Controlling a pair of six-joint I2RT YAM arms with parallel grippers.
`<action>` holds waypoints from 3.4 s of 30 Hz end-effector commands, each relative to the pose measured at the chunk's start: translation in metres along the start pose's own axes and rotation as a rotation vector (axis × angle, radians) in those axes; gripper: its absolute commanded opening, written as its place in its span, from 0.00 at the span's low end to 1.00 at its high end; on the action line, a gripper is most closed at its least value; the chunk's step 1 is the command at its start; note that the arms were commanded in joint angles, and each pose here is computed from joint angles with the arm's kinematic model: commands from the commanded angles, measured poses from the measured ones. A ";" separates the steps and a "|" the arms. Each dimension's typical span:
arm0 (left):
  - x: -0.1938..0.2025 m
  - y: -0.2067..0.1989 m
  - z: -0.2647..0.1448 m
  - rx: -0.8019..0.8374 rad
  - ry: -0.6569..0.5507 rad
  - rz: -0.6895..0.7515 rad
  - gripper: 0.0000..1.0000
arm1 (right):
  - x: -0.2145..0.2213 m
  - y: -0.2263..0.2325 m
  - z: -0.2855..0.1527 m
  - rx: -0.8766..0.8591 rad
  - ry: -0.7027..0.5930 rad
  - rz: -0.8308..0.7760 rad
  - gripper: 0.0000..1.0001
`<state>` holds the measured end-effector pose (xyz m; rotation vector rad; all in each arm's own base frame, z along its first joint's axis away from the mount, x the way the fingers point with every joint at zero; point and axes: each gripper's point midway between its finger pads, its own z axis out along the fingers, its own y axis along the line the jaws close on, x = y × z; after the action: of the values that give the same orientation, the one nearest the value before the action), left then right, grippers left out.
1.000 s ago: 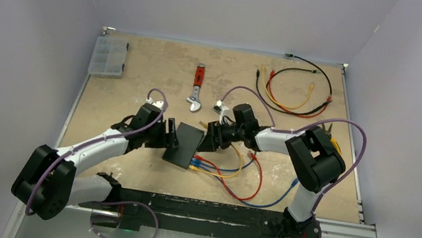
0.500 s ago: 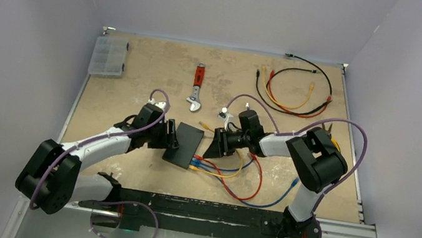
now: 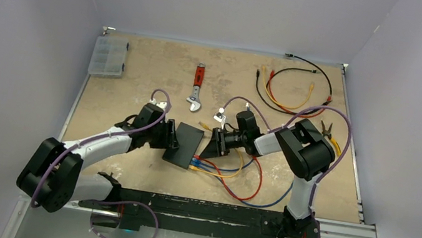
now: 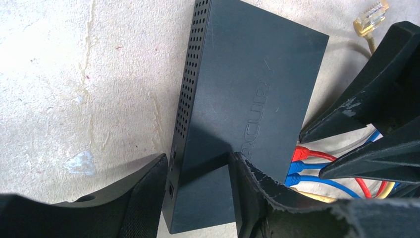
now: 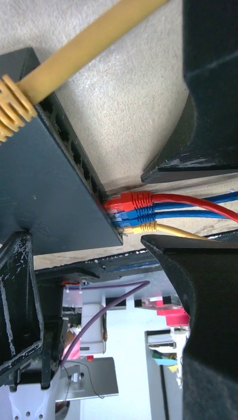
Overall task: Pull the plug from the switch port
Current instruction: Pull the connector from the switch port.
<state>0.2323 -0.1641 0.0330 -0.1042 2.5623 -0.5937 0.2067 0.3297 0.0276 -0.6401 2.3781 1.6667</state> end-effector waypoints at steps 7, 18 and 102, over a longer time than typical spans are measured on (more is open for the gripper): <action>-0.008 -0.011 0.003 0.045 -0.019 0.026 0.46 | 0.004 -0.023 0.013 0.017 0.005 0.055 0.45; -0.008 -0.010 0.004 0.042 -0.017 0.027 0.46 | 0.003 -0.024 0.022 -0.024 0.010 0.073 0.40; 0.023 -0.022 -0.006 -0.478 -0.063 0.599 0.57 | 0.024 -0.028 0.030 -0.023 0.081 0.047 0.00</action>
<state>0.2014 -0.2183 0.0400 0.5165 2.4562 0.0333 0.2086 0.3573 0.0221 -0.6992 2.2974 1.8181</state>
